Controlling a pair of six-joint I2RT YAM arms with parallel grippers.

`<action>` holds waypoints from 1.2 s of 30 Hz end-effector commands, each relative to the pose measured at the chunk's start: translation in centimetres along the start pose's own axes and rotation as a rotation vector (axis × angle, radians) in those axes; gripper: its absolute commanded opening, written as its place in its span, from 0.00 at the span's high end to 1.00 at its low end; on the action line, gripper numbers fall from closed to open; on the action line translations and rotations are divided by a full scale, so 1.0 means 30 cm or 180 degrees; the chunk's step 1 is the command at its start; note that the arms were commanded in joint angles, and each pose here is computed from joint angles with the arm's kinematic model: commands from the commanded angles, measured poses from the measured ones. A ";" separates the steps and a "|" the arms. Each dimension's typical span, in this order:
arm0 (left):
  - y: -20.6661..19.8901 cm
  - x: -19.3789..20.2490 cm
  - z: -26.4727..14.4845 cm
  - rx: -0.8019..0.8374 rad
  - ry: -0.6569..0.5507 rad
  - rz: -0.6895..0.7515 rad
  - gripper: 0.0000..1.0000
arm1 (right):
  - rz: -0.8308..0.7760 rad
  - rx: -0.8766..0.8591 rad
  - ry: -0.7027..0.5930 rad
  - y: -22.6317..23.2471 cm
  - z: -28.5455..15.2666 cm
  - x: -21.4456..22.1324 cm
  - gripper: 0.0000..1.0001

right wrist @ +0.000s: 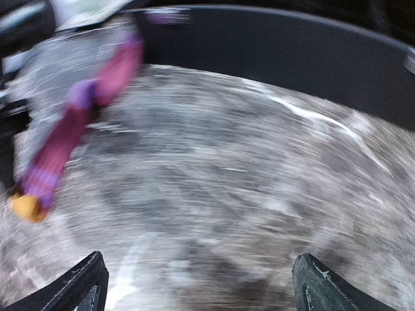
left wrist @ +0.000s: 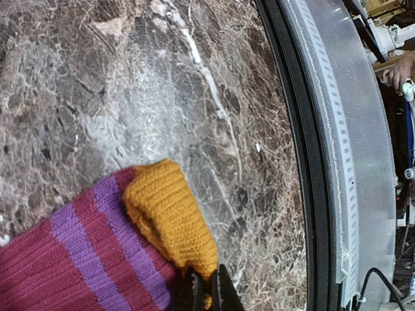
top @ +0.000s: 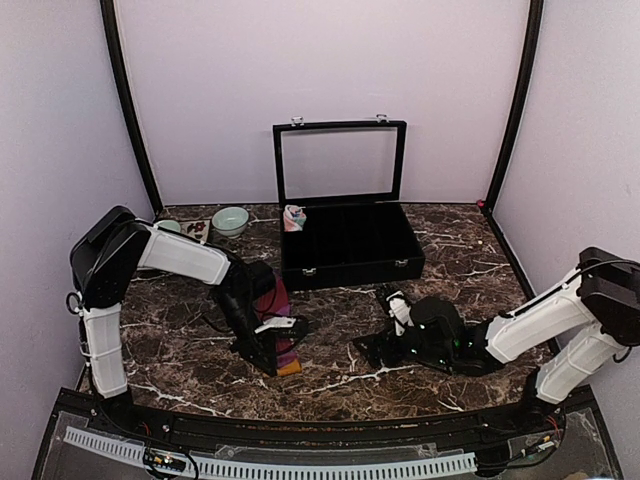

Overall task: Roll the socks
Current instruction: Roll the sock at the center of the board.

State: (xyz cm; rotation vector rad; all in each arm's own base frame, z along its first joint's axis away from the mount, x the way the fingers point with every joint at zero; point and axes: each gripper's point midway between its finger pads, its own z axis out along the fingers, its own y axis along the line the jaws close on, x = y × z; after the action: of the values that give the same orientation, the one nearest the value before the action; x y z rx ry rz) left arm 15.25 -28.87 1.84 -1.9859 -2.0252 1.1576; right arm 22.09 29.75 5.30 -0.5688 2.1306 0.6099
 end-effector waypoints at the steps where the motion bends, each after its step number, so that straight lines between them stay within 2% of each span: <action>1: -0.009 0.216 0.061 0.0159 0.0709 -0.0484 1.00 | -0.1265 -0.0731 -0.0461 0.279 -0.031 -0.085 0.05; 6: 0.003 0.220 0.058 0.0236 0.0663 -0.0572 1.00 | -0.2036 -0.1161 -0.0161 0.424 0.007 0.009 0.25; 10: 0.011 0.228 0.057 0.0335 0.0642 -0.0679 1.00 | -0.2395 -0.1434 -0.0049 0.536 0.046 0.035 0.32; 14: 0.017 0.230 0.058 0.0367 0.0595 -0.0736 1.00 | -0.2621 -0.1654 -0.0030 0.622 0.096 0.045 0.37; 19: 0.020 0.236 0.055 0.0385 0.0588 -0.0757 1.00 | -0.2824 -0.1922 0.0024 0.708 0.150 0.071 0.53; 27: 0.042 0.233 0.053 0.0334 0.0600 -0.0775 1.00 | -0.2955 -0.2195 0.0123 0.769 0.202 0.134 0.58; 36: 0.051 0.224 0.051 0.0324 0.0587 -0.0790 1.00 | -0.2915 -0.2157 0.0146 0.769 0.268 0.173 0.62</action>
State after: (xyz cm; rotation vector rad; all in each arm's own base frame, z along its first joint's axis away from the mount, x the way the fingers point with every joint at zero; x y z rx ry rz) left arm 13.91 -26.96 1.68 -1.5697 -1.9943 1.2644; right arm 10.76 50.81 2.36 -1.7939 1.4268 0.7342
